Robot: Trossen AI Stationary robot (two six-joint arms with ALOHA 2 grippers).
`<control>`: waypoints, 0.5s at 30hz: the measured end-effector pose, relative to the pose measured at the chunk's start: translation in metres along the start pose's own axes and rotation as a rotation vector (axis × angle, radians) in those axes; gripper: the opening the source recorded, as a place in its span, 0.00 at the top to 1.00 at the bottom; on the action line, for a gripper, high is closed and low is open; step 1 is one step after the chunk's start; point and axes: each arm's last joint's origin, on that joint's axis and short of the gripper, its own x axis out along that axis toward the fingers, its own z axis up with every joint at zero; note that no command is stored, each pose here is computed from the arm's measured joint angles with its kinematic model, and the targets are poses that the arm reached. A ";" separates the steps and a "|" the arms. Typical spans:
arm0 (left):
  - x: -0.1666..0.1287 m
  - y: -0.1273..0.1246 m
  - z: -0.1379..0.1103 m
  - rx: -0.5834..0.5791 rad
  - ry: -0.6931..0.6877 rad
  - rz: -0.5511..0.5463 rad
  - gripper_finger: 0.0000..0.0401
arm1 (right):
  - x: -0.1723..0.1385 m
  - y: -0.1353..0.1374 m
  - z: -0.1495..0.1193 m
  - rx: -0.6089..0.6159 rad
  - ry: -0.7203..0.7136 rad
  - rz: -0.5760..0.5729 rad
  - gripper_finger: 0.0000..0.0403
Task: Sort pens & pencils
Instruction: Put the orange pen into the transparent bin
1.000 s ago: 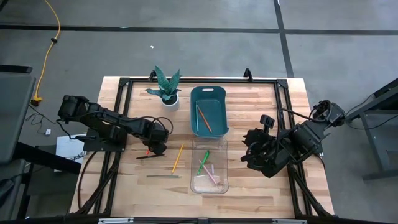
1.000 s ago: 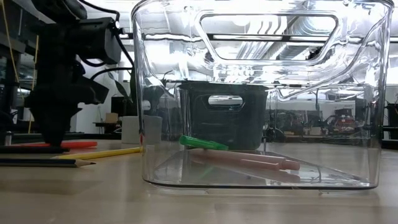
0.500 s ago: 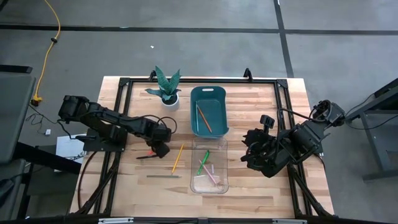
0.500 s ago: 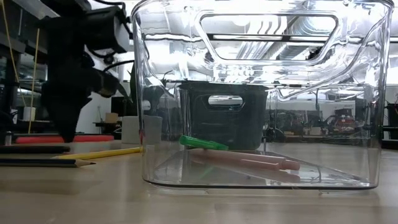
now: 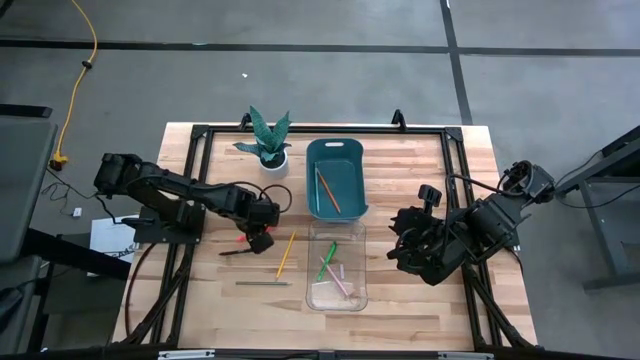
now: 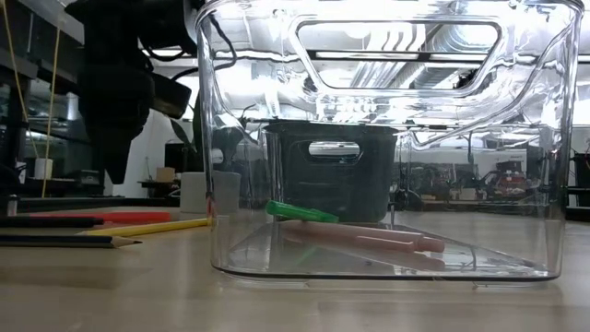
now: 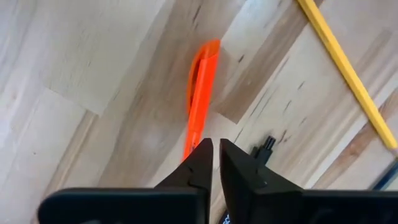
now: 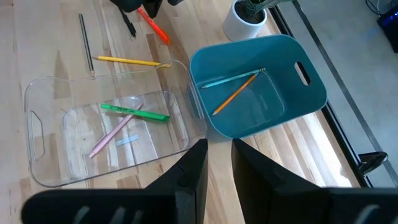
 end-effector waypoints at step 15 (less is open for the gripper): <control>0.000 0.000 -0.001 0.249 0.017 -0.020 0.80 | 0.000 0.000 0.000 0.001 0.000 0.000 0.84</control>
